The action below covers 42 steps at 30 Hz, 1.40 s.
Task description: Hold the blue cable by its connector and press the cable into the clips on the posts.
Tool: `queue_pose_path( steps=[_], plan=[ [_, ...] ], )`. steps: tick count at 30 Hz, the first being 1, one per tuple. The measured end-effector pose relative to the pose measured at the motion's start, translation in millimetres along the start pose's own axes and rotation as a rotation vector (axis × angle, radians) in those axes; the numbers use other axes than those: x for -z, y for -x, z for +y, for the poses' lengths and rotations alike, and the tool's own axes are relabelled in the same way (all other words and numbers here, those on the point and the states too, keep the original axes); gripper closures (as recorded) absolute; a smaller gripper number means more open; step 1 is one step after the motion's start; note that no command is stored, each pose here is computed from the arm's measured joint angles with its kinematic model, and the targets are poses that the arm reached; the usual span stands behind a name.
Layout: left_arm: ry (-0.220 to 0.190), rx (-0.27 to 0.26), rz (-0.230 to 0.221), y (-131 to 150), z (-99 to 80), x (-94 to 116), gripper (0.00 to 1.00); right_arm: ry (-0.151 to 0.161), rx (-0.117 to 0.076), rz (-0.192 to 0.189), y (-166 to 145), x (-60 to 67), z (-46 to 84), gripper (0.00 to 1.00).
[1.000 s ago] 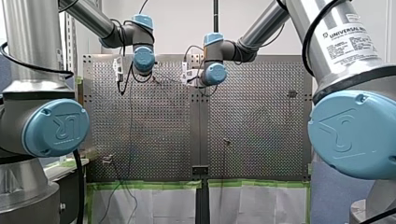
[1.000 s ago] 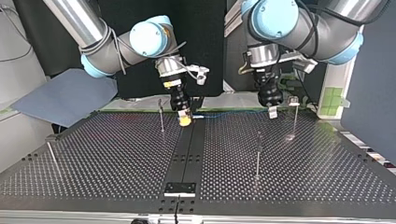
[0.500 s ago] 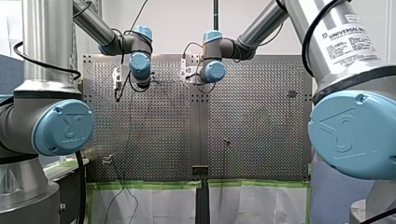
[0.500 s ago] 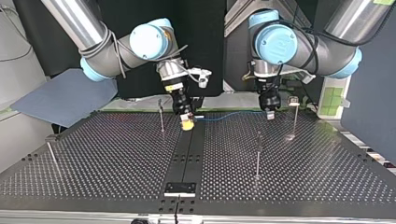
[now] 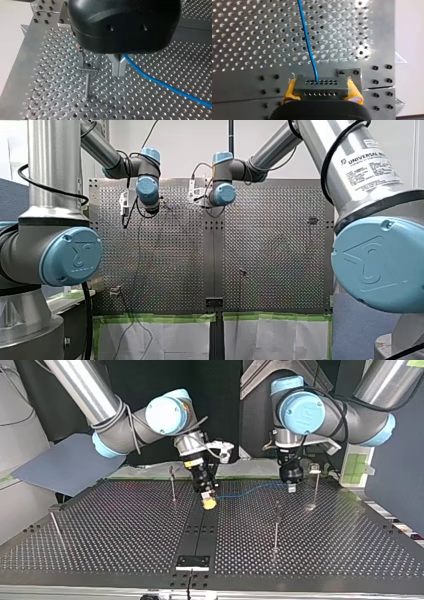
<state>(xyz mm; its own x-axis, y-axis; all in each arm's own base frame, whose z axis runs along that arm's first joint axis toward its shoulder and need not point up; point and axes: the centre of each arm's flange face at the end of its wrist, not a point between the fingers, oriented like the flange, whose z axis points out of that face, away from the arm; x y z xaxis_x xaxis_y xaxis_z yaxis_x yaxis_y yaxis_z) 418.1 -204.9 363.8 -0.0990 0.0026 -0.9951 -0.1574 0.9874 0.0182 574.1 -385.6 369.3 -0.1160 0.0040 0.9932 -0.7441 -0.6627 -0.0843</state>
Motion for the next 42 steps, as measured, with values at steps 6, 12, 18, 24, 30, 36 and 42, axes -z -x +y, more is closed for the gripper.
queue_pose_path(
  steps=[6,12,18,24,30,36,42],
  plan=[
    [-0.007,0.023,-0.024,14.7,-2.2,-5.0,1.00,-0.006,-0.007,-0.010,3.4,-7.6,-0.6,1.00],
    [0.004,0.039,-0.029,22.6,0.3,-10.4,1.00,0.000,-0.015,-0.011,4.6,-11.6,3.7,1.00],
    [0.014,0.031,-0.011,11.9,2.2,-22.0,1.00,0.005,-0.024,-0.006,0.3,-15.0,7.9,1.00],
    [-0.006,0.036,-0.022,12.3,2.6,-30.9,1.00,0.006,-0.025,-0.010,0.1,-16.6,10.7,1.00],
    [-0.005,0.046,-0.032,17.5,6.3,-36.5,1.00,-0.007,-0.024,-0.017,5.8,-18.7,9.3,1.00],
    [0.000,0.053,-0.037,20.3,12.4,-43.9,1.00,-0.013,-0.020,-0.023,12.5,-23.6,8.4,1.00],
    [-0.010,0.057,-0.043,26.0,11.9,-53.7,1.00,-0.013,-0.023,-0.003,3.5,-29.6,10.0,1.00]
  ],
)
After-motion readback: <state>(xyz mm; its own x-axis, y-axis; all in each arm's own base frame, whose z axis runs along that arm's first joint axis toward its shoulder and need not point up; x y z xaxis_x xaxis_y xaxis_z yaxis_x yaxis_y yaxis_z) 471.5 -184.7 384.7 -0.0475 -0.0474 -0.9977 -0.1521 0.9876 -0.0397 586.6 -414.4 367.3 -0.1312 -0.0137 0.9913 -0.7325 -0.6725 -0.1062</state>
